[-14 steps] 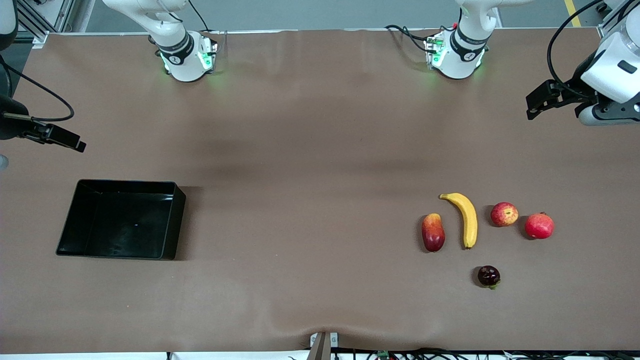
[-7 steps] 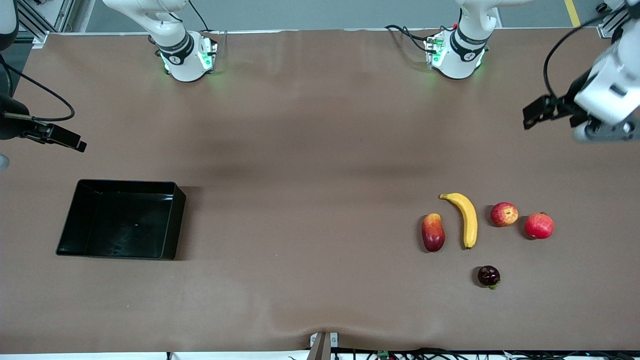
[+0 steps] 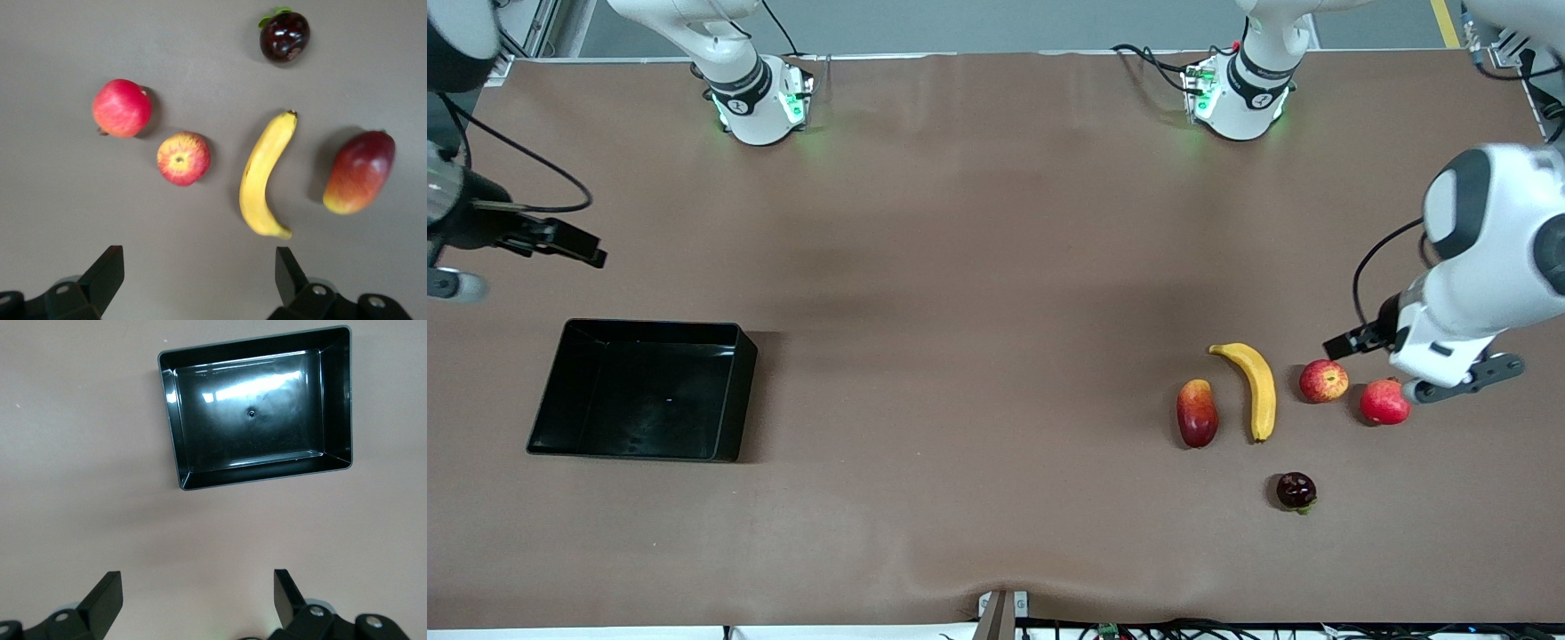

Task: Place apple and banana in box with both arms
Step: 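Reach the left gripper to the striped apple while the right gripper reaches the tray, then close the left gripper around the red-yellow striped apple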

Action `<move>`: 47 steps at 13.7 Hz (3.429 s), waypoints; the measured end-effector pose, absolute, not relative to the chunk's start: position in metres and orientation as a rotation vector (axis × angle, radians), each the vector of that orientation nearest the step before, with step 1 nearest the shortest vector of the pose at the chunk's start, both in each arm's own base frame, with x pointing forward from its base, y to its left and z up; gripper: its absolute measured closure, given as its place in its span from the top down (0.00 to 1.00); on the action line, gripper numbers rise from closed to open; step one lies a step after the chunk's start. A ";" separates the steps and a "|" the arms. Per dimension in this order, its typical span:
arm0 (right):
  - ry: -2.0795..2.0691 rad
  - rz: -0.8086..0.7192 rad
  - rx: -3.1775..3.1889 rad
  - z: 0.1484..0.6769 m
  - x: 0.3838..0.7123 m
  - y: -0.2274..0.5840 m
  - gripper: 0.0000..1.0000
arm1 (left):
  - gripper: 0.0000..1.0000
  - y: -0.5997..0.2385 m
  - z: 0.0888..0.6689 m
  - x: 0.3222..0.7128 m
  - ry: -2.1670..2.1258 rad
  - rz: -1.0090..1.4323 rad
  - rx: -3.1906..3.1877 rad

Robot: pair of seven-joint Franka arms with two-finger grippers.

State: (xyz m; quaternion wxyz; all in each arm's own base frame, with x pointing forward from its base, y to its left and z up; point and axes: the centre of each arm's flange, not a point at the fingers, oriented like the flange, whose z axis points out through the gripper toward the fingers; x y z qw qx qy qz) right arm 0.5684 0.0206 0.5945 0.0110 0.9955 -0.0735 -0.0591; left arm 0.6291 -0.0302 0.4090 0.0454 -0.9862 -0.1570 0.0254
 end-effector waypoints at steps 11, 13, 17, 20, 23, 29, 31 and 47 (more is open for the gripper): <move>-0.167 -0.337 3.064 0.472 0.623 0.050 1.00 | 1.00 0.032 0.266 0.643 -0.636 0.104 -3.039; -0.182 -0.320 3.100 0.449 0.636 0.052 1.00 | 1.00 0.034 0.249 0.641 -0.636 0.131 -3.037; -0.288 -0.244 3.138 0.430 0.652 0.058 1.00 | 1.00 0.034 0.230 0.640 -0.587 0.147 -3.020; -0.437 -0.187 3.090 0.430 0.656 0.057 1.00 | 1.00 0.034 0.215 0.639 -0.581 0.165 -3.020; -0.472 -0.175 3.077 0.431 0.656 0.057 1.00 | 0.93 0.034 0.208 0.638 -0.581 0.178 -3.021; -0.766 -0.195 3.059 0.407 0.671 0.069 1.00 | 0.75 0.032 0.219 0.643 -0.570 0.148 -3.023; -0.769 -0.191 3.062 0.407 0.673 0.071 1.00 | 0.75 0.033 0.242 0.646 -0.519 0.122 -3.028; -0.218 -0.094 3.145 0.375 0.680 -0.137 1.00 | 0.75 -0.049 0.445 0.644 -0.341 0.109 -3.026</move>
